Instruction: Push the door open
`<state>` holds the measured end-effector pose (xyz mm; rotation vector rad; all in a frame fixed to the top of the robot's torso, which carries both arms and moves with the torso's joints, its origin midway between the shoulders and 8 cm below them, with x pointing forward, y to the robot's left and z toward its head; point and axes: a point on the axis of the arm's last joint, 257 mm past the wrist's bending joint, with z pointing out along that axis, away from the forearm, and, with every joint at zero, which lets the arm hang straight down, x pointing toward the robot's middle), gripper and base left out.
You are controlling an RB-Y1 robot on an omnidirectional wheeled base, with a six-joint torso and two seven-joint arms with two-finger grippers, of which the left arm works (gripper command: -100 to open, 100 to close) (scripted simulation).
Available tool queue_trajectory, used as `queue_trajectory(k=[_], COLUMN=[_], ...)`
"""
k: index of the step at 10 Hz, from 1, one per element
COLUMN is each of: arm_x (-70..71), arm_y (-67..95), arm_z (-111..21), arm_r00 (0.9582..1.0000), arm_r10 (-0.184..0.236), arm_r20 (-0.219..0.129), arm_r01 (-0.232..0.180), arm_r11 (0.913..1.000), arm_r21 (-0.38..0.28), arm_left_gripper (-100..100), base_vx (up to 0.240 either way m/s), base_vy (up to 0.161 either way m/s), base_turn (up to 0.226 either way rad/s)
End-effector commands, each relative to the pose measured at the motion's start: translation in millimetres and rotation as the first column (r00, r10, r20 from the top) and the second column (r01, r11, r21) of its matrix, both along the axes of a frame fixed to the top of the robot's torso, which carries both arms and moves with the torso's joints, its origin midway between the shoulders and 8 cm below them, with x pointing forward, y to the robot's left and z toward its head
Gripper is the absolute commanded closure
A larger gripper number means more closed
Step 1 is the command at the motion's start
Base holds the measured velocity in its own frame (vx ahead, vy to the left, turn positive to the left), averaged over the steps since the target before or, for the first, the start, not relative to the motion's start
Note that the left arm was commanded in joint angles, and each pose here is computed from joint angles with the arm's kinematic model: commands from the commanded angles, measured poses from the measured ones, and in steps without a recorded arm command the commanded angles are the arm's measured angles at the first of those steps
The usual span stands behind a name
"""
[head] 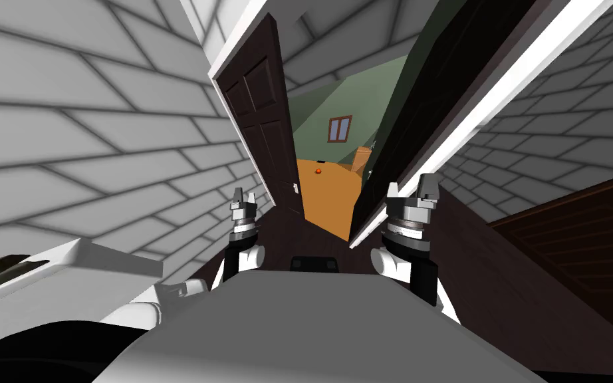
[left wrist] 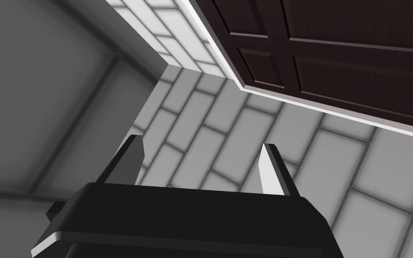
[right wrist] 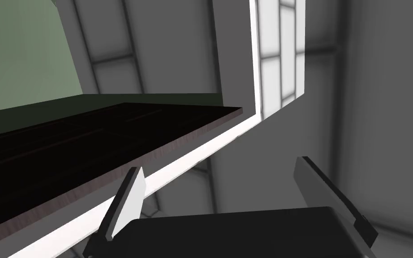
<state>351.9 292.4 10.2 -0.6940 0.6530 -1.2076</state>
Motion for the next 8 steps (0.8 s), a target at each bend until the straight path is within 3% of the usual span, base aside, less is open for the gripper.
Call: queue_trajectory(k=[1, 5, 8], arm_x=[5.9, 19.9, 30.4], arm_y=[-2.5, -9.4, -15.7], arm_z=[-11.3, -41.1, -66.9], arm_r00=[0.9998, 0.9969, 0.9919], arm_r10=[-0.012, -0.043, -0.068], arm_r20=[-0.019, -0.067, -0.107], arm_r01=[0.012, 0.042, 0.066], arm_r11=[0.9999, 0.9990, 0.9975], arm_r21=[-0.003, -0.014, -0.025], arm_left_gripper=[-100, -100, -100], base_vx=[0.186, 0.099, 0.085], base_vy=[0.050, 0.058, 0.070], base_turn=[-0.059, -0.076, -0.077])
